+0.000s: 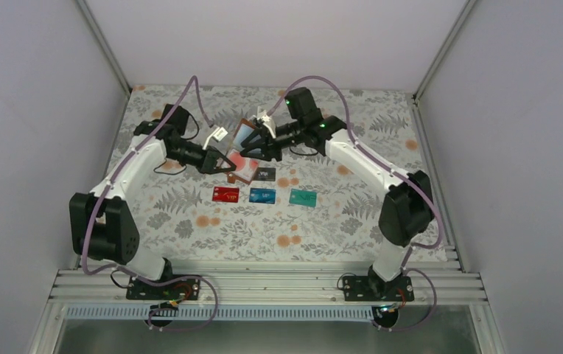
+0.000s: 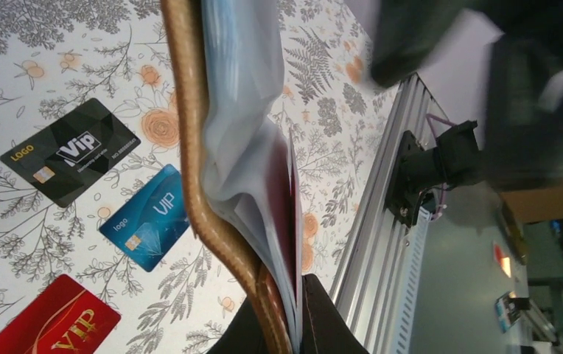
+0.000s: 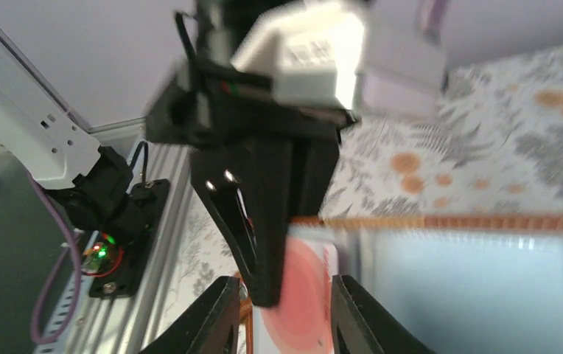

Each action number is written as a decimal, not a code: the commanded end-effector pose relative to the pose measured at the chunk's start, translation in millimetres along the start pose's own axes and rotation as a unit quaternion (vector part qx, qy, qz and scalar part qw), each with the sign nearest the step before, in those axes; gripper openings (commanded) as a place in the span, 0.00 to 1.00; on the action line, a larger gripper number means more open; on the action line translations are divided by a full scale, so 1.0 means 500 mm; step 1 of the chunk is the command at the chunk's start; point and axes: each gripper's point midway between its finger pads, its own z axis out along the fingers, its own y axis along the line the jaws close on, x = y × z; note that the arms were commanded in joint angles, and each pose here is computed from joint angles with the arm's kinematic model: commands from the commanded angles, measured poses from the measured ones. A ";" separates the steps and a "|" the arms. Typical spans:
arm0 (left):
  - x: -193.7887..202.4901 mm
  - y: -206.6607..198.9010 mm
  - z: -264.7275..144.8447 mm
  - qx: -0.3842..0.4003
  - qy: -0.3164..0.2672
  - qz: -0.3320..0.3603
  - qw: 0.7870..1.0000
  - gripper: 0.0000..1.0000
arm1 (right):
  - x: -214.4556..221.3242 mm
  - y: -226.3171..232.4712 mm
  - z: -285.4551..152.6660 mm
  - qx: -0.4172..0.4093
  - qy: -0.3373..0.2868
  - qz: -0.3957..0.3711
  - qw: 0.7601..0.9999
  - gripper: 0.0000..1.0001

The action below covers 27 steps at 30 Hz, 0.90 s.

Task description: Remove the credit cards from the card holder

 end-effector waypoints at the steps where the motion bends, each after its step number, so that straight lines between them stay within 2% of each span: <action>1: 0.005 -0.026 -0.006 -0.005 -0.001 0.070 0.998 0.02 | 0.036 0.014 0.009 -0.041 0.013 0.045 0.998 0.32; 3: 0.008 -0.042 -0.007 0.002 0.000 0.092 0.996 0.02 | 0.039 0.022 0.007 -0.045 0.012 0.046 0.998 0.29; 9: 0.015 -0.078 -0.011 -0.001 0.015 0.177 0.984 0.03 | 0.068 0.007 0.015 -0.020 0.023 0.065 0.997 0.27; 12: 0.012 -0.086 -0.014 -0.003 0.017 0.194 0.981 0.02 | 0.069 0.012 0.017 -0.019 0.028 0.064 0.997 0.27; 17: 0.006 -0.092 -0.017 0.000 0.014 0.203 0.979 0.02 | 0.066 0.060 0.025 -0.065 0.027 0.048 0.996 0.25; 21: 0.001 -0.095 -0.018 0.001 0.013 0.207 0.978 0.02 | 0.076 0.051 0.040 -0.039 0.039 0.053 0.997 0.17; 27: 0.007 -0.106 -0.018 0.007 0.011 0.215 0.976 0.02 | 0.055 0.069 0.036 -0.058 0.016 0.036 0.998 0.04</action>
